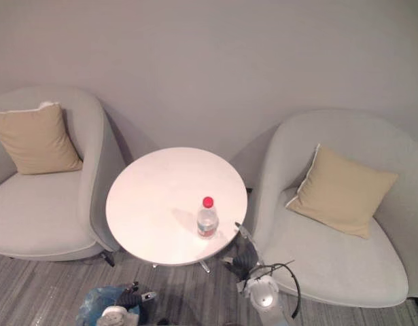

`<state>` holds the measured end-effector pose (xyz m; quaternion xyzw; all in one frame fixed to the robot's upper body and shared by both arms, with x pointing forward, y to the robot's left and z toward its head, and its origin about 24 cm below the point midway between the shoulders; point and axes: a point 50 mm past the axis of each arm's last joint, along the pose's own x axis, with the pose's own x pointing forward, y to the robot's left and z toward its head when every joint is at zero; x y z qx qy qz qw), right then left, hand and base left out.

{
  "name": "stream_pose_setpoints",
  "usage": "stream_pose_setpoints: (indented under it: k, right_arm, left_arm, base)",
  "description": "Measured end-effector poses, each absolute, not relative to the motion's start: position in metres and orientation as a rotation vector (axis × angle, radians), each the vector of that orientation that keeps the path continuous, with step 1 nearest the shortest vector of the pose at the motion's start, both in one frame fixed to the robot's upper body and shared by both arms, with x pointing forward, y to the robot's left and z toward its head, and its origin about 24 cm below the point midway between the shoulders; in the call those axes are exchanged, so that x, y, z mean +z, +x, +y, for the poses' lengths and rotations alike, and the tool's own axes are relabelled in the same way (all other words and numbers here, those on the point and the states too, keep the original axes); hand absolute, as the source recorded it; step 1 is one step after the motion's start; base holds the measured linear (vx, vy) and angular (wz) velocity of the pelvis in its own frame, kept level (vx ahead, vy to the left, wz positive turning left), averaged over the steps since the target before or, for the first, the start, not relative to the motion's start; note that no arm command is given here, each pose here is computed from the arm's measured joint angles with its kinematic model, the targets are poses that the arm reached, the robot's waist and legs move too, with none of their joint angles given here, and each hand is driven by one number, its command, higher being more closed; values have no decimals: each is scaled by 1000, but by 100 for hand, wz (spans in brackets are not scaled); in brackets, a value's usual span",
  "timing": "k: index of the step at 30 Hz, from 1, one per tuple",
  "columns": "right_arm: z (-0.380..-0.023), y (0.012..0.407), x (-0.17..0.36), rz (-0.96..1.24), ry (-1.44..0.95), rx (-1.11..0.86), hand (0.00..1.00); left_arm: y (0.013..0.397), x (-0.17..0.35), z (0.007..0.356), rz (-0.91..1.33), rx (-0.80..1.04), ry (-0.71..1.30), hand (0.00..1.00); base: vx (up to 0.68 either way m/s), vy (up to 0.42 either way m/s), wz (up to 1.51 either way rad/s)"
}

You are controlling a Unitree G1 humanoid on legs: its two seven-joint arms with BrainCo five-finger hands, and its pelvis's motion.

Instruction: Gather rubbish on tea table into small bin, then transfer packed bag to large trash can.

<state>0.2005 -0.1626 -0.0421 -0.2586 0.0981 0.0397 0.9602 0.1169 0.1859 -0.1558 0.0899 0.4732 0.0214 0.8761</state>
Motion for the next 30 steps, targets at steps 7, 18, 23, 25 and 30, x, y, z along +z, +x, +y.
stream_pose_setpoints:
  k: [7,18,23,25,30]
  right_arm:
    - [-167,220,-35,166,-506,39,0]
    - [-168,245,-34,192,-386,-33,0]
    - [-160,254,-32,190,-352,-20,0]
    - [-157,259,-28,174,-346,-12,0]
    - [-150,269,-24,160,-353,15,100]
  left_arm:
    - [117,-155,184,977,40,182,0]
    - [126,-151,181,935,21,186,0]
    - [130,-149,180,918,14,187,0]
    - [133,-148,179,908,10,189,0]
    - [136,-146,178,894,1,199,0]
  base:
    - [65,-10,18]
    - [11,-14,19]
    - [-47,-31,18]
    - [11,-21,10]
    - [24,-9,12]
